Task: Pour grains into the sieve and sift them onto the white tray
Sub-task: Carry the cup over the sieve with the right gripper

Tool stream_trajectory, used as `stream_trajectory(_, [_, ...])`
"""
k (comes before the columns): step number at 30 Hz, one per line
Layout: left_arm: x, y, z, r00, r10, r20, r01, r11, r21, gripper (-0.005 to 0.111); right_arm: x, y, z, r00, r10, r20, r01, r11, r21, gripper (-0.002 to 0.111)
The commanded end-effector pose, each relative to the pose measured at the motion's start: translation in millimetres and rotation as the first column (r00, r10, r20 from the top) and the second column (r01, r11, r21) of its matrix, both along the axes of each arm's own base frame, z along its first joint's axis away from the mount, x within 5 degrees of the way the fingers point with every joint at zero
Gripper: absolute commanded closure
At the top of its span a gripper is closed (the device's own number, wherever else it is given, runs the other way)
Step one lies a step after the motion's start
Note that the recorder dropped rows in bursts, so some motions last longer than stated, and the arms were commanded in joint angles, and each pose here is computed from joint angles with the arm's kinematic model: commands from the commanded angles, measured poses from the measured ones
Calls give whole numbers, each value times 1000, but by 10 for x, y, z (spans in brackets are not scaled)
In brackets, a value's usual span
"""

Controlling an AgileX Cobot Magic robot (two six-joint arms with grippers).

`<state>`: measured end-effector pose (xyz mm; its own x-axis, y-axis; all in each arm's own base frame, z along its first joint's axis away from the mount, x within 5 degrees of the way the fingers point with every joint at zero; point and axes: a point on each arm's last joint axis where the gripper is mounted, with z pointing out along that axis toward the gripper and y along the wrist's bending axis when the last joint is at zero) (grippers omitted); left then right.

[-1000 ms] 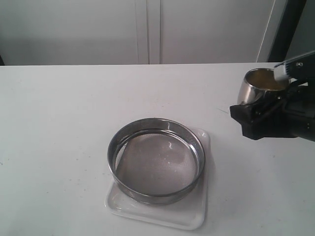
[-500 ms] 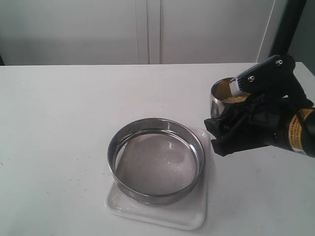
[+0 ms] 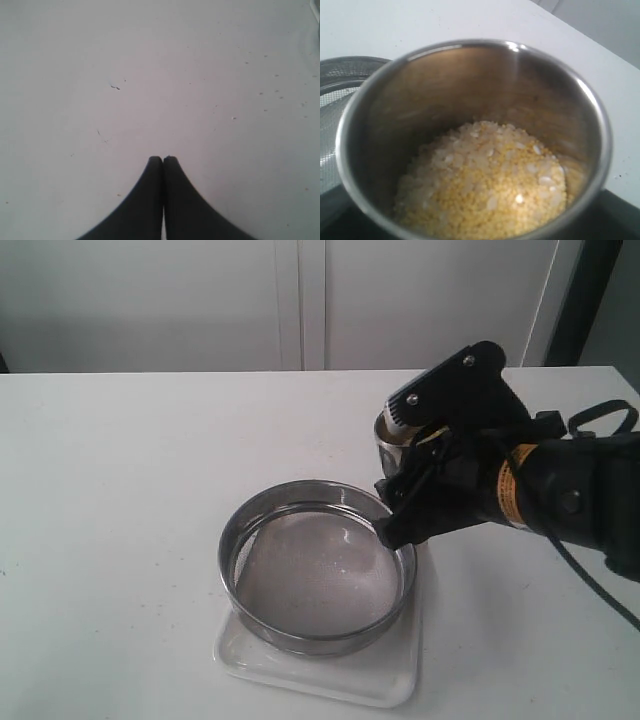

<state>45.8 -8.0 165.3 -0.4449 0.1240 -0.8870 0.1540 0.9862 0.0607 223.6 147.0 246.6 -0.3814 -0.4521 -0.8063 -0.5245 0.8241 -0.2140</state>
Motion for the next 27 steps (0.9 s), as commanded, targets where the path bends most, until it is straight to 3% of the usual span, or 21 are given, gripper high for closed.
stream_trajectory(1, [0,-5,-9,1000,0,3,0,1000,-14,107,55,132,-21,1000,12,3,-12,999,-40,108])
stream_trajectory(27, [0,-5,-9,1000,0,3,0,1000,-14,107,176,406,-314,998,62,1,-58,942,-330,108])
